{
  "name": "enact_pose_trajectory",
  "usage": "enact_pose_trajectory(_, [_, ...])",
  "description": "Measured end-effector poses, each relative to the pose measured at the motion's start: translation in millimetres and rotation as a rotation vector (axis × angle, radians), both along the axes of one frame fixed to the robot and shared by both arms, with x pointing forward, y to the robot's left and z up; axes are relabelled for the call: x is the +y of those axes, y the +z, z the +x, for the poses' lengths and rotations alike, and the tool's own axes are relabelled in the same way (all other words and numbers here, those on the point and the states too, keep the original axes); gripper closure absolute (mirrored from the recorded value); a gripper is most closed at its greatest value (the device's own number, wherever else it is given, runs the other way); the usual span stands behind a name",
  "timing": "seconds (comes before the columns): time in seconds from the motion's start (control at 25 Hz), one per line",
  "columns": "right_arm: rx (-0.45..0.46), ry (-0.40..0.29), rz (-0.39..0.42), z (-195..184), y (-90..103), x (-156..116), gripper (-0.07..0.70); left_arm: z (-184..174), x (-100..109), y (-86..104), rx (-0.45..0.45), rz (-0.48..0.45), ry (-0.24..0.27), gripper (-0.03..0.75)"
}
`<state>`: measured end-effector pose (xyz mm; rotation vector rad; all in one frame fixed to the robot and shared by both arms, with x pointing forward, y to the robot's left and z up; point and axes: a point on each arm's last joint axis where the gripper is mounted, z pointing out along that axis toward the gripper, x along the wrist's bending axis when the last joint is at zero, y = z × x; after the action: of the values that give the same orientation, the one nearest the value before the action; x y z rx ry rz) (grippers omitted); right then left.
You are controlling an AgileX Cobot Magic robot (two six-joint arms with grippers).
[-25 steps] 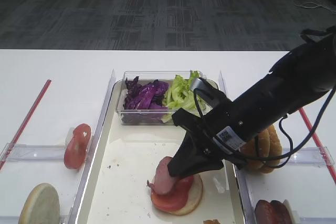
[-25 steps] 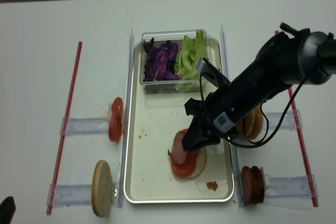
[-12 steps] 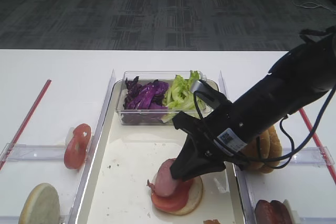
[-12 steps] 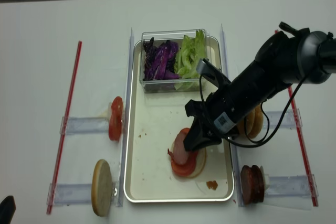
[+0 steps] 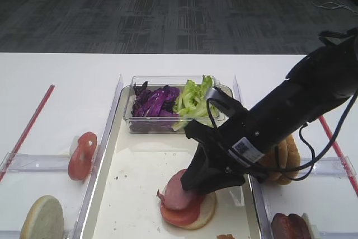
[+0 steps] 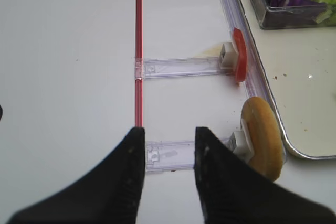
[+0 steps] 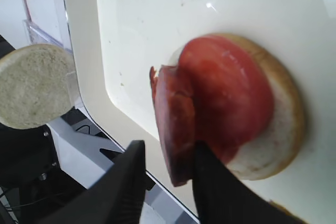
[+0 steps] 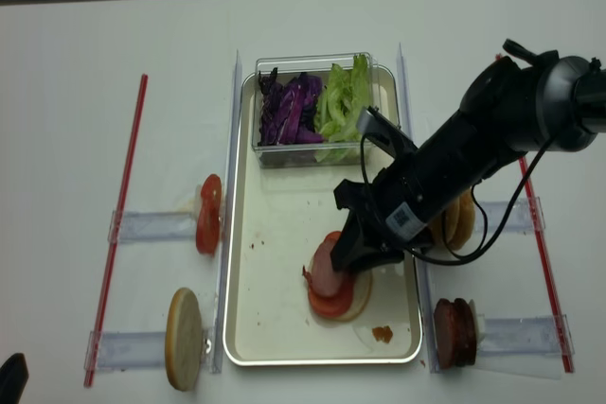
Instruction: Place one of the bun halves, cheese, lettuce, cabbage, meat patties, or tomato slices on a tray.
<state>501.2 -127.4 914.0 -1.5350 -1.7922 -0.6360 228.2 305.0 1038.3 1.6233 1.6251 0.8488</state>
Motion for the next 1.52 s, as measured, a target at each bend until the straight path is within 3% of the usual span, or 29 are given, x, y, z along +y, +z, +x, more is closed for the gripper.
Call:
enact_pose_trajectory(0.36, [0.013, 0.006, -0.017, 3, 3.5, 1, 0.279, 0, 0, 0.0, 0.0, 0.0, 0.0, 0.491])
enact_pose_trajectory(0.52, [0.021, 0.028, -0.062, 7, 7.5, 0, 0.249, 0, 0, 0.0, 0.0, 0.0, 0.0, 0.491])
enact_pose_trajectory(0.76, [-0.018, 0.049, -0.162, 10, 24.3, -7, 0.244, 0, 0, 0.0, 0.0, 0.0, 0.0, 0.491])
enact_pose_trajectory(1.0, [-0.062, 0.026, -0.212, 11, 46.1, -11, 0.243, 0, 0, 0.0, 0.0, 0.0, 0.0, 0.491])
enact_pose_trajectory(1.52, [-0.119, -0.012, -0.356, 5, 74.5, -26, 0.241, 0, 0, 0.0, 0.0, -0.001, 0.001, 0.491])
